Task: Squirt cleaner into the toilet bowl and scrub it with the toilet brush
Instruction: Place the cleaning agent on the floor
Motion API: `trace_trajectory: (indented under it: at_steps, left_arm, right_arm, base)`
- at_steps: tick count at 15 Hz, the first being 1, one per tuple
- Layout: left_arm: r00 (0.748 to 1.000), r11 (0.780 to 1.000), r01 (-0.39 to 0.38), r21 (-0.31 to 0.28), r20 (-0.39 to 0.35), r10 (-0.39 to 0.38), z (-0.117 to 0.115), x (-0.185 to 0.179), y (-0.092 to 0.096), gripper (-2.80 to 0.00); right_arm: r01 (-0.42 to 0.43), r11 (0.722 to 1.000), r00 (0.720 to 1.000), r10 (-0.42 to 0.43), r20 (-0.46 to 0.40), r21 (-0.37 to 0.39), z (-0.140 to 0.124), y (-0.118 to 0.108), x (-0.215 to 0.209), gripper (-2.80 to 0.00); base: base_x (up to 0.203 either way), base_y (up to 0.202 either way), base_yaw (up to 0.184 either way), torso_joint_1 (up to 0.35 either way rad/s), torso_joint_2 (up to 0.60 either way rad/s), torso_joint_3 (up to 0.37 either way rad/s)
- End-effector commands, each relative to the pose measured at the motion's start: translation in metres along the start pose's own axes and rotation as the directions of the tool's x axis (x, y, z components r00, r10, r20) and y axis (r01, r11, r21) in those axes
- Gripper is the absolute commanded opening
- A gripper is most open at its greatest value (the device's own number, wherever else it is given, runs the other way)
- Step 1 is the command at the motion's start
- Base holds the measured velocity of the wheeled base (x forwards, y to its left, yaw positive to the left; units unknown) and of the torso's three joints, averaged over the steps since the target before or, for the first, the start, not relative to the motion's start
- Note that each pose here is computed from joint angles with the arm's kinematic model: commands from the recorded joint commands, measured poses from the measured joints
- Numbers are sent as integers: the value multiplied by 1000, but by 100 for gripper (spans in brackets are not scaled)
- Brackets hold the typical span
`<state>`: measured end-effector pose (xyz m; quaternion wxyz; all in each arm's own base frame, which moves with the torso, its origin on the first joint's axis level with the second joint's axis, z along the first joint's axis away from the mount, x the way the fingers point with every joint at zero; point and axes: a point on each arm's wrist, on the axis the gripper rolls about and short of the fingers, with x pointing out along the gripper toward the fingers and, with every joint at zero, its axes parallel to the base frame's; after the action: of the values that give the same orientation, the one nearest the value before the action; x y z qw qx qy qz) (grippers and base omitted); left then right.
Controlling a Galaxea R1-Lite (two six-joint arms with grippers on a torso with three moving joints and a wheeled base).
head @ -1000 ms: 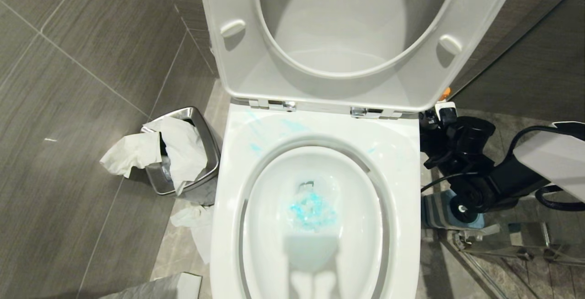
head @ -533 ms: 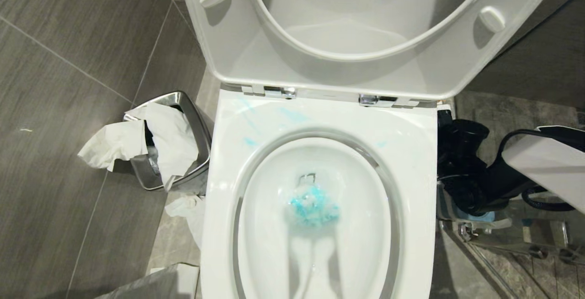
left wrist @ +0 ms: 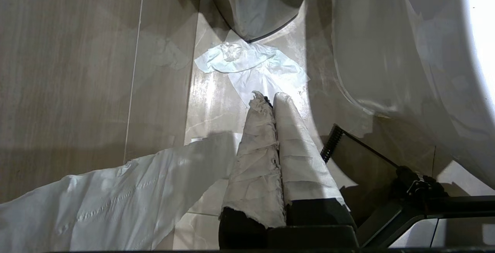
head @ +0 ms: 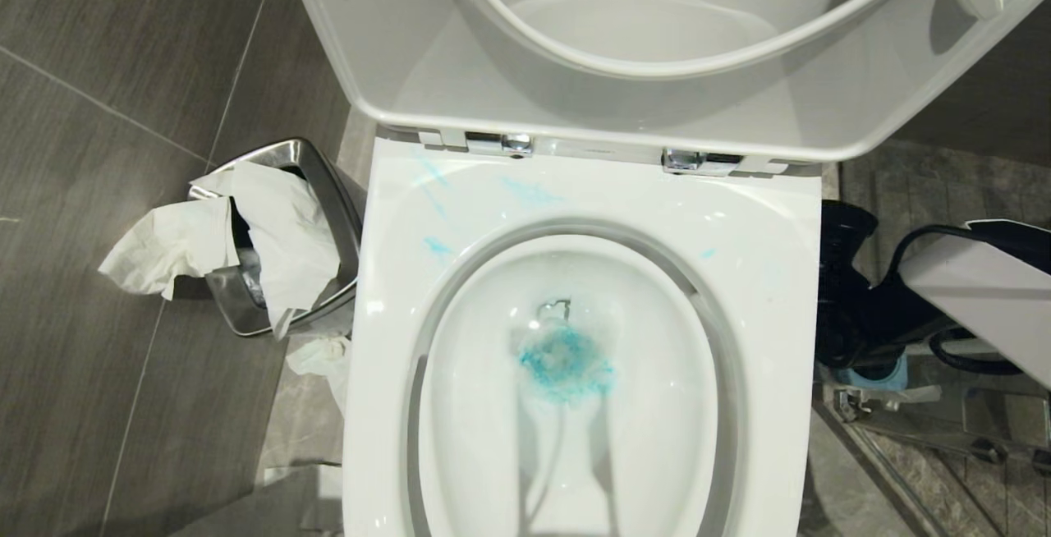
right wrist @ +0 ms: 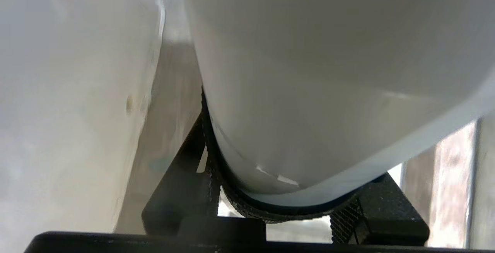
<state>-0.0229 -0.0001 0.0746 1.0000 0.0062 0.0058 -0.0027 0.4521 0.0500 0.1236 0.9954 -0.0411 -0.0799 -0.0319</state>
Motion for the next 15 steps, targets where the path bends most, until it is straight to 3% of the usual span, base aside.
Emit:
trace_trajectory:
  at_steps: [1, 11, 15]
  left_arm:
    - [1000, 1000, 0, 0, -1, 0, 0, 0, 0, -280]
    - [1000, 1000, -1, 3, -1, 1, 0, 0, 0, -280]
    - [1000, 1000, 1, 3, -1, -1, 0, 0, 0, -280]
  right_arm:
    - [5, 1000, 999, -5, 35, 4, 7, 1, 5, -280]
    - [-6, 1000, 1000, 6, 30, 5, -7, 6, 13, -280]
    - [-6, 1000, 998, 5, 64, 11, -3, 7, 20, -280]
  base:
    - [0, 0, 0, 0, 0, 0]
    - [0, 0, 0, 0, 0, 0]
    - [0, 0, 0, 0, 0, 0]
